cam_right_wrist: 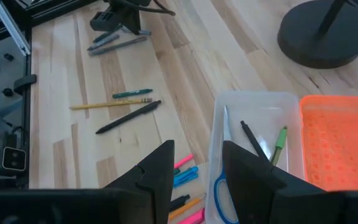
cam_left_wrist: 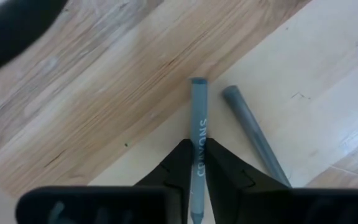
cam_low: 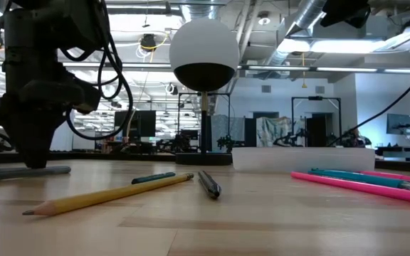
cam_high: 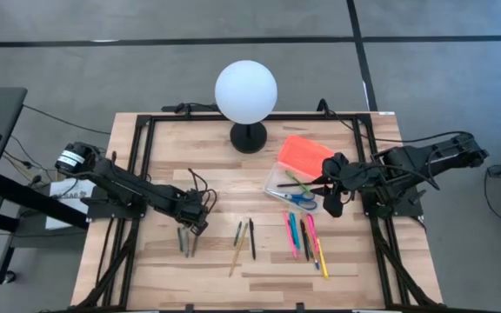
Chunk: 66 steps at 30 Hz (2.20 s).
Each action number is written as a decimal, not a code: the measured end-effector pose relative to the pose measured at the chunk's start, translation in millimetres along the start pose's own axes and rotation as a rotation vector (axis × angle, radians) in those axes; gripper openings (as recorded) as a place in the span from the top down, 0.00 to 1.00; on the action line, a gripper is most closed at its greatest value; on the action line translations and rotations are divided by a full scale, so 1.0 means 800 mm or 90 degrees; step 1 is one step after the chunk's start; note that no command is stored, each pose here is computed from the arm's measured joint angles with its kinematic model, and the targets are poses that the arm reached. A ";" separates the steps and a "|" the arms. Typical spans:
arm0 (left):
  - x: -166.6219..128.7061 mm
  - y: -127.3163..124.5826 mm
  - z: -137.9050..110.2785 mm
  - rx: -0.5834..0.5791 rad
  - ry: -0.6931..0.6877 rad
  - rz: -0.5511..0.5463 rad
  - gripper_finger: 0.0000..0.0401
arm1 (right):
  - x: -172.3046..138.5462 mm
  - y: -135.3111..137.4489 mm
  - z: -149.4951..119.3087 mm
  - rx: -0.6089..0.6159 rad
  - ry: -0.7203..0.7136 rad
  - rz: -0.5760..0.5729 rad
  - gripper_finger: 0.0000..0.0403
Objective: Pick & place school supplies into a supply box
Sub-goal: Put the gray crayon into the orange supply box
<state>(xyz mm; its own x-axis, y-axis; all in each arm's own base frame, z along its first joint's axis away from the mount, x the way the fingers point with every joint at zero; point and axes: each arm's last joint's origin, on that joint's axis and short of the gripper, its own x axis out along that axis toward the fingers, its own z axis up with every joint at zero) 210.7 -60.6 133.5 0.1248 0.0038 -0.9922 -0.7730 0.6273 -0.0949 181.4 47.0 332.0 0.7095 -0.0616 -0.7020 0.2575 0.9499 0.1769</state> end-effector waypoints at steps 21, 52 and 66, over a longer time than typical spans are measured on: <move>-0.036 -0.021 0.038 0.131 -0.060 -0.008 0.95 | -0.001 0.004 -0.002 0.011 0.003 0.009 0.69; -0.074 -0.160 0.309 0.631 -0.373 -0.157 0.95 | -0.003 0.086 -0.072 0.178 0.049 -0.017 0.69; -0.042 -0.176 0.330 0.661 -0.324 -0.071 0.90 | 0.021 0.129 -0.124 0.289 0.112 -0.086 0.69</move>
<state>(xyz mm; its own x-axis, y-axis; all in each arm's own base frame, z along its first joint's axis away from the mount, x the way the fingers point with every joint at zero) 479.6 56.6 201.5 0.5786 0.0726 -0.8124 0.1112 0.9797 0.1667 154.7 174.0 270.3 0.5393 -0.0847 -0.8378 0.6262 0.7056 0.3317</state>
